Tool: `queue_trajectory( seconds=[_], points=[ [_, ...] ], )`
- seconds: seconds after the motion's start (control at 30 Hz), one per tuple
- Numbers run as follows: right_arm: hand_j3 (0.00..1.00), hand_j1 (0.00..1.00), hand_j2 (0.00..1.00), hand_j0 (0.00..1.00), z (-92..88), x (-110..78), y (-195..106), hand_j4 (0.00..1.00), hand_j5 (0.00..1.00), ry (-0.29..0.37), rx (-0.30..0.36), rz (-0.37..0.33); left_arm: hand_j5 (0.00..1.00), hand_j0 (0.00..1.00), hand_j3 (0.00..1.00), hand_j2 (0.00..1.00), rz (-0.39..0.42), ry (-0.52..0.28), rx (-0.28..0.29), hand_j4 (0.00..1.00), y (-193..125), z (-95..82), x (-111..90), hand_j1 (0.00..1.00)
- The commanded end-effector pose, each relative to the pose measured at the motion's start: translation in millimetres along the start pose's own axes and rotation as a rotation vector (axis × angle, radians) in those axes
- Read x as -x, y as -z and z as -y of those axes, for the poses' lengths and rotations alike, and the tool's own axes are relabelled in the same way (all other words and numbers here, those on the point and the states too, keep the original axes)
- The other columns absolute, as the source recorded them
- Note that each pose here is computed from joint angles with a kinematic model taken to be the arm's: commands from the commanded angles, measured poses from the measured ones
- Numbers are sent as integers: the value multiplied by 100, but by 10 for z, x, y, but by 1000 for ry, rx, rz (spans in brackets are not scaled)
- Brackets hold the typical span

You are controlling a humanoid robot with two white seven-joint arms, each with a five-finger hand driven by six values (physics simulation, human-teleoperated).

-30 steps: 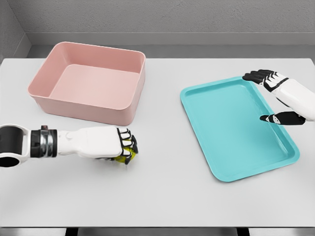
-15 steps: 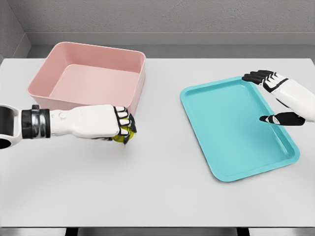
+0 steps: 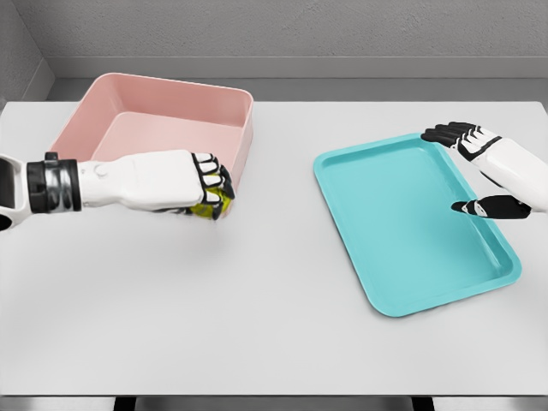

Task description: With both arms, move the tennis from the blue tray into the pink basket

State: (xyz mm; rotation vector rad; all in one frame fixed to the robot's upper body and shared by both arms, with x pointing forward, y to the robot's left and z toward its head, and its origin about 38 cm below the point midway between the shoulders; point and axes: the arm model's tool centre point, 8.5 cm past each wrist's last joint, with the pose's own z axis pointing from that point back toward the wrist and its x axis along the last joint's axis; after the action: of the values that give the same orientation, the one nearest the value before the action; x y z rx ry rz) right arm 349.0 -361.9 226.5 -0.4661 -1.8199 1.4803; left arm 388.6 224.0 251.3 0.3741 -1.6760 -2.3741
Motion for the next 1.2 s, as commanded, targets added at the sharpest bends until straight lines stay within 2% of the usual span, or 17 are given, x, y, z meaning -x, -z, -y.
queue_trajectory(
  seconds=[0.0,0.37,0.63,0.67,0.73,0.77,0.93,1.03,1.17],
  points=[
    [100,100,100,100,7,0,-2,100,100,6,4,1,45,45,45,45,-14,-21,-2,45,3,35,58,45],
    [100,100,100,100,11,-4,-1,100,100,5,6,2,45,45,45,45,-102,-45,-18,45,-72,-49,429,45],
    [100,100,100,100,13,-8,1,100,100,4,6,3,46,46,46,46,-225,-82,-30,46,-169,-102,913,46],
    [100,100,100,100,15,-12,2,100,100,3,6,4,49,49,49,49,-248,-92,-29,49,-207,-89,986,49],
    [100,100,100,100,11,-14,5,100,100,4,5,5,90,90,90,90,-283,-125,-50,90,-278,-57,1094,90],
    [100,100,100,100,6,-11,5,100,100,6,6,4,100,100,100,100,-271,-148,-69,100,-261,-57,1074,100],
    [100,100,100,100,6,-1,0,100,100,7,7,1,100,100,100,100,-265,-160,-78,100,-318,-61,1043,100],
    [100,100,100,100,9,0,-2,100,100,6,6,1,100,100,100,100,-295,-201,-88,100,-573,-21,1063,100],
    [100,100,100,100,11,-4,-1,100,100,5,6,2,100,100,100,100,-384,-196,-50,100,-1000,15,1156,100]
  ],
)
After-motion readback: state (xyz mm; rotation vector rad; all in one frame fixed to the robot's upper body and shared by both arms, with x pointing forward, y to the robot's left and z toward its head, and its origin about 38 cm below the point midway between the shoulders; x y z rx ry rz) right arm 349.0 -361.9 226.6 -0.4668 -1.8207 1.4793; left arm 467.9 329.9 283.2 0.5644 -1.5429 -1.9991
